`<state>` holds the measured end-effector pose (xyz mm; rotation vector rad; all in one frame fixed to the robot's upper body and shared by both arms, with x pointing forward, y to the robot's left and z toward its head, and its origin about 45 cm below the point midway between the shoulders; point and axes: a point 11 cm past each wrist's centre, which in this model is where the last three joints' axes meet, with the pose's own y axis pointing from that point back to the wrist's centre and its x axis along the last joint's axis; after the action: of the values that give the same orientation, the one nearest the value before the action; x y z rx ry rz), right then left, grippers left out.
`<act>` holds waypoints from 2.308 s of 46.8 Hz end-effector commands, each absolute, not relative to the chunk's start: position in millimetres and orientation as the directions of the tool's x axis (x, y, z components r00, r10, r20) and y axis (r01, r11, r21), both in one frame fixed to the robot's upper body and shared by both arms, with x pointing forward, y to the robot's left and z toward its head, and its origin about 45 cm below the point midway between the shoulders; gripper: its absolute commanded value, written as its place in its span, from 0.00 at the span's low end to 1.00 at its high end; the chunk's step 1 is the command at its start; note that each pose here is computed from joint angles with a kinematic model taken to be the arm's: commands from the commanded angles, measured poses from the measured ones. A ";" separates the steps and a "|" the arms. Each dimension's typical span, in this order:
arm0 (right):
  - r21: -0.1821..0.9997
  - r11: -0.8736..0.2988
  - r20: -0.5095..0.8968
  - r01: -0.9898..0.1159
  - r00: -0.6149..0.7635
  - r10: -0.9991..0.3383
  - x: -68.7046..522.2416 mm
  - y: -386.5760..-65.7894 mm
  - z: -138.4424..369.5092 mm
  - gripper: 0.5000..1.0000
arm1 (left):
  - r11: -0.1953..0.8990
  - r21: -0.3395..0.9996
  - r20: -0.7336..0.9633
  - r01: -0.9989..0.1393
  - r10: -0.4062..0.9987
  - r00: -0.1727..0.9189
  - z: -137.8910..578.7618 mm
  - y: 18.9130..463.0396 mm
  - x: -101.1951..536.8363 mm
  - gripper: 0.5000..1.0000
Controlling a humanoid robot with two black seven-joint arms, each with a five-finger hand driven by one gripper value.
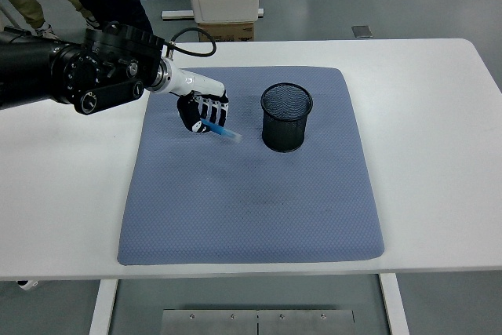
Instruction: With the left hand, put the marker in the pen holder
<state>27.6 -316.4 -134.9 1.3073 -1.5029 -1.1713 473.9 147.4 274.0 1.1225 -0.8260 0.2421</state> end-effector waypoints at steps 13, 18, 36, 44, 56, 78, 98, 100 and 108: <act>0.970 0.034 0.000 -0.242 -0.138 -0.990 27.6 -316.5 -134.9 1.00 | 0.467 0.673 0.716 -0.573 -0.218 0.663 291.3 136.0 477.5 0.00; 0.970 0.034 0.000 -0.242 -0.138 -0.990 27.6 -316.5 -134.9 1.00 | 0.470 0.665 0.725 -0.580 -0.222 0.652 298.1 133.9 479.2 0.00; 0.970 0.034 0.000 -0.242 -0.138 -0.990 27.6 -316.5 -134.9 1.00 | 0.507 0.631 0.755 -0.587 -0.225 0.616 319.9 114.1 481.0 0.00; 0.970 0.034 0.000 -0.242 -0.138 -0.990 27.6 -316.5 -134.9 1.00 | 0.526 0.622 0.760 -0.580 -0.226 0.610 324.4 103.5 479.3 0.00; 0.970 0.033 -0.001 -0.242 -0.138 -0.990 27.7 -316.0 -134.9 1.00 | 0.553 0.605 0.769 -0.573 -0.219 0.600 330.4 89.8 477.4 0.00; 0.970 0.034 0.000 -0.242 -0.140 -0.990 27.7 -316.5 -134.9 1.00 | 0.621 0.551 0.795 -0.557 -0.188 0.577 344.6 52.9 473.5 0.00; 0.970 0.034 0.000 -0.242 -0.140 -0.990 27.6 -316.5 -134.9 1.00 | 0.677 0.510 0.793 -0.531 -0.131 0.594 342.9 27.8 466.4 0.00; 0.970 0.034 0.000 -0.242 -0.138 -0.990 27.6 -316.5 -134.9 1.00 | 0.681 0.508 0.790 -0.528 -0.122 0.601 341.2 27.4 465.8 0.00; 0.970 0.033 -0.001 -0.242 -0.138 -0.990 27.7 -315.9 -134.9 1.00 | 0.691 0.492 0.774 -0.529 -0.069 0.629 340.4 26.9 466.0 0.00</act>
<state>27.6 -316.3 -134.9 1.3070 -1.5037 -1.1721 465.6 26.7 340.5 0.7902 -0.8813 0.2849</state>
